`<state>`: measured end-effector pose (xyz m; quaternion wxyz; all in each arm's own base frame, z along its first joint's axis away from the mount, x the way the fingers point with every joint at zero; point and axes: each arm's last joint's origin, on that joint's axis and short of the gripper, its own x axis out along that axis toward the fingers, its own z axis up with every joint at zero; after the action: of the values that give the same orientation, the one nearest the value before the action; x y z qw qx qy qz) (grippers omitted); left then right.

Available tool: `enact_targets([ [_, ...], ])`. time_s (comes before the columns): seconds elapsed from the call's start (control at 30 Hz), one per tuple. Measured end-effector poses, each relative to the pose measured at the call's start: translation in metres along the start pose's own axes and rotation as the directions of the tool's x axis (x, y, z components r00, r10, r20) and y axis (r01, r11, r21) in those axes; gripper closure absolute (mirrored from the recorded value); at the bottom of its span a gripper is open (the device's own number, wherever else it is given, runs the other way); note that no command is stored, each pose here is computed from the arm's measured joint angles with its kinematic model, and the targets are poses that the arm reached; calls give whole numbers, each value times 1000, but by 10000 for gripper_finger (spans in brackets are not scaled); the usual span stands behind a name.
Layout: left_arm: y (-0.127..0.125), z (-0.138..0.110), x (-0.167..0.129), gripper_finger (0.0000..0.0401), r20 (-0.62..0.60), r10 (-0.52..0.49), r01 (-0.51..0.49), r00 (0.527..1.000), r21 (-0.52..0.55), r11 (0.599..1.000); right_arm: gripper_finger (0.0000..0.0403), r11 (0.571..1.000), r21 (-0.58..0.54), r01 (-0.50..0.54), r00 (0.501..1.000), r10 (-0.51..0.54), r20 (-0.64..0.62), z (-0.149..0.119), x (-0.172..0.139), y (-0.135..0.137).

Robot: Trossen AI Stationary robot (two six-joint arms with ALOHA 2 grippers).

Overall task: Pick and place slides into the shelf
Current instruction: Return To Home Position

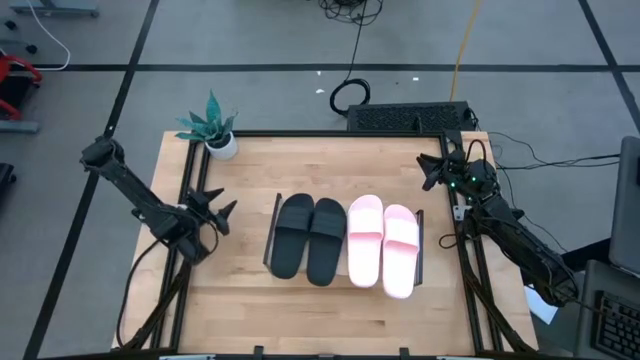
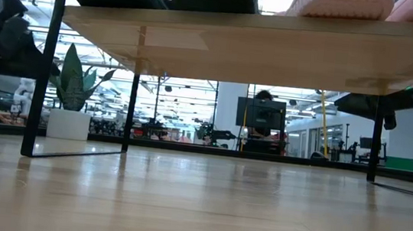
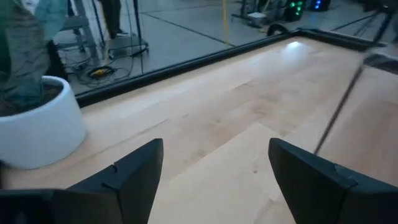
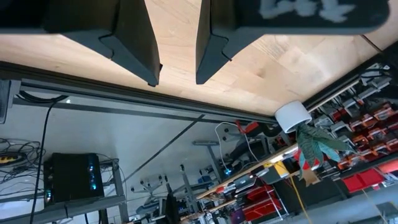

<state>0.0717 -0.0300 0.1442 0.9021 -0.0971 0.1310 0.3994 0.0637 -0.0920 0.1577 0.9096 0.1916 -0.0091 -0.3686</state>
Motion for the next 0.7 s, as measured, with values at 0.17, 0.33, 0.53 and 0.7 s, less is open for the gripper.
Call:
enact_targets([
  [0.17, 1, 11, 16, 109, -69, 84, -80, 994, 55, 995, 310, 1000, 0, 0, 1000, 0, 1, 0, 0, 0],
  [0.33, 9, 17, 37, 109, -30, 185, -186, 982, -50, 981, 310, 1000, 0, 0, 1000, 0, 1, 0, 0, 0],
  [0.53, 9, 27, 51, 109, 89, 8, -7, 996, -12, 1000, 310, 1000, 0, 0, 1000, 0, 0, 0, 0, 0],
  [0.7, 12, 32, 51, 109, 157, -12, 11, 987, 9, 1000, 310, 1000, 0, 0, 1000, 0, 0, 0, 0, 0],
])
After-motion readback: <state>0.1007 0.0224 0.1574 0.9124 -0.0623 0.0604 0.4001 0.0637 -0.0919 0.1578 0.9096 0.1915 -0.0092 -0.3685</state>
